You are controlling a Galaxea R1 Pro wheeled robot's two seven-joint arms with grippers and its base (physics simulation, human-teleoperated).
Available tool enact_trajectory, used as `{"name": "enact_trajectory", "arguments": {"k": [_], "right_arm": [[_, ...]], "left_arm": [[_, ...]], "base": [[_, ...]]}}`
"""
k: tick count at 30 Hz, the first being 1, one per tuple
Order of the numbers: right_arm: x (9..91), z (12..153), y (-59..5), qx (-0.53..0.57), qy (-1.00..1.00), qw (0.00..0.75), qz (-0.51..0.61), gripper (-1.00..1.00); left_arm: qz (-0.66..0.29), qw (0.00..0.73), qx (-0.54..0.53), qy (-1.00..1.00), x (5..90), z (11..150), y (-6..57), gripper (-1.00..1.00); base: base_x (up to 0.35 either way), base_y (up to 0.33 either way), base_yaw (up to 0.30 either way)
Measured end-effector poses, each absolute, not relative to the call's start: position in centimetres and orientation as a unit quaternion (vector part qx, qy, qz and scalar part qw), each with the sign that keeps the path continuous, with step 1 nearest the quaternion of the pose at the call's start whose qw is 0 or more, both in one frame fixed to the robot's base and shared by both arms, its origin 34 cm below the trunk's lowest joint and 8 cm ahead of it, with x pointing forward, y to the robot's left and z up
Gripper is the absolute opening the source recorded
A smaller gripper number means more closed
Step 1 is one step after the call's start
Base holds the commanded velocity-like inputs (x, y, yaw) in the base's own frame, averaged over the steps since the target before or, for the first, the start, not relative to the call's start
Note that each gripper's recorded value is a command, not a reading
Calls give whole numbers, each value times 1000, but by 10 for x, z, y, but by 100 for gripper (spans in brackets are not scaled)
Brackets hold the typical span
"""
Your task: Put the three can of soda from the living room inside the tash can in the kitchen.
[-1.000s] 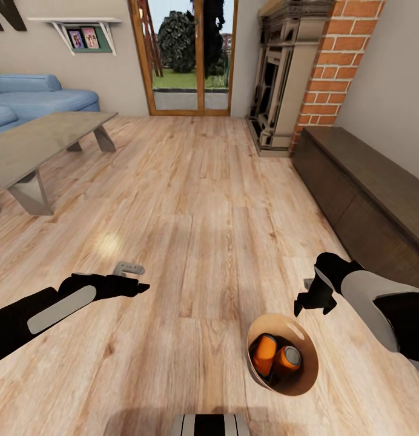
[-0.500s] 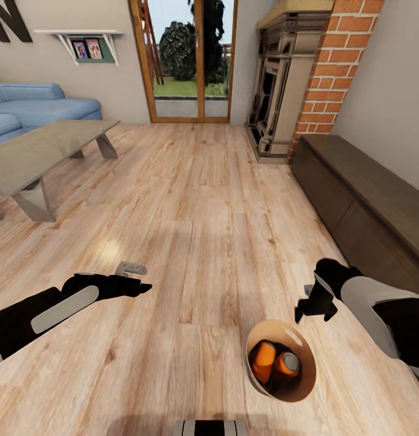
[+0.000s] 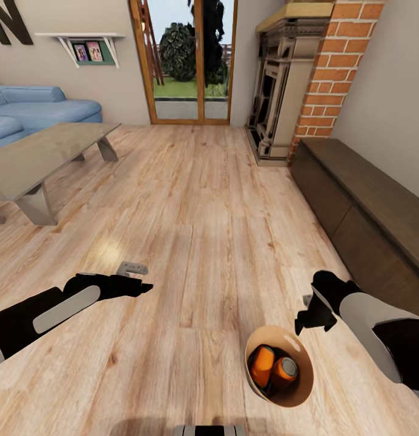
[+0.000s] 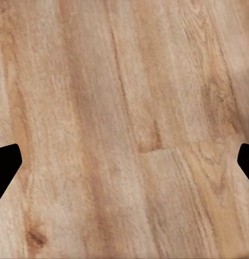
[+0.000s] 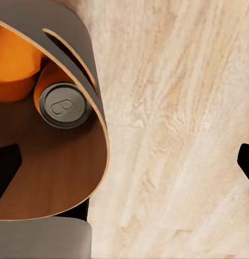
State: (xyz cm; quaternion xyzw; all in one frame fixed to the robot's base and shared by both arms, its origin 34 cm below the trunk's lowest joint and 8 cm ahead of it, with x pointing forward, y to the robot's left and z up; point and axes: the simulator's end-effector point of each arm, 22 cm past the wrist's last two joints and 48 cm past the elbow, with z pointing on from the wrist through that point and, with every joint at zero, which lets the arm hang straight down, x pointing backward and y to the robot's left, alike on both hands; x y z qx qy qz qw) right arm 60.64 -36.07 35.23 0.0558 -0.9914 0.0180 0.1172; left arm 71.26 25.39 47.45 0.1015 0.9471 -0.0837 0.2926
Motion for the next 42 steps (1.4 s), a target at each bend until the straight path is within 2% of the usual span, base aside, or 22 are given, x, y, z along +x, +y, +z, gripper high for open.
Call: {"name": "enact_trajectory", "arguments": {"k": [12, 26, 33, 42], "right_arm": [[614, 361, -348, 97, -992, 72, 38, 100], [592, 372, -338, 114, -990, 71, 34, 100], [571, 375, -324, 136, -989, 57, 31, 100], [528, 374, -341, 145, -984, 78, 68, 100]], "left_arm": [[-82, 289, 101, 948, 715, 496, 254, 100], [-77, 277, 92, 953, 716, 513, 259, 100], [-66, 261, 68, 961, 701, 496, 273, 100], [-38, 252, 24, 967, 677, 471, 311, 100]], "base": [[0, 0, 0], [0, 0, 0], [0, 0, 0], [0, 0, 0]]}}
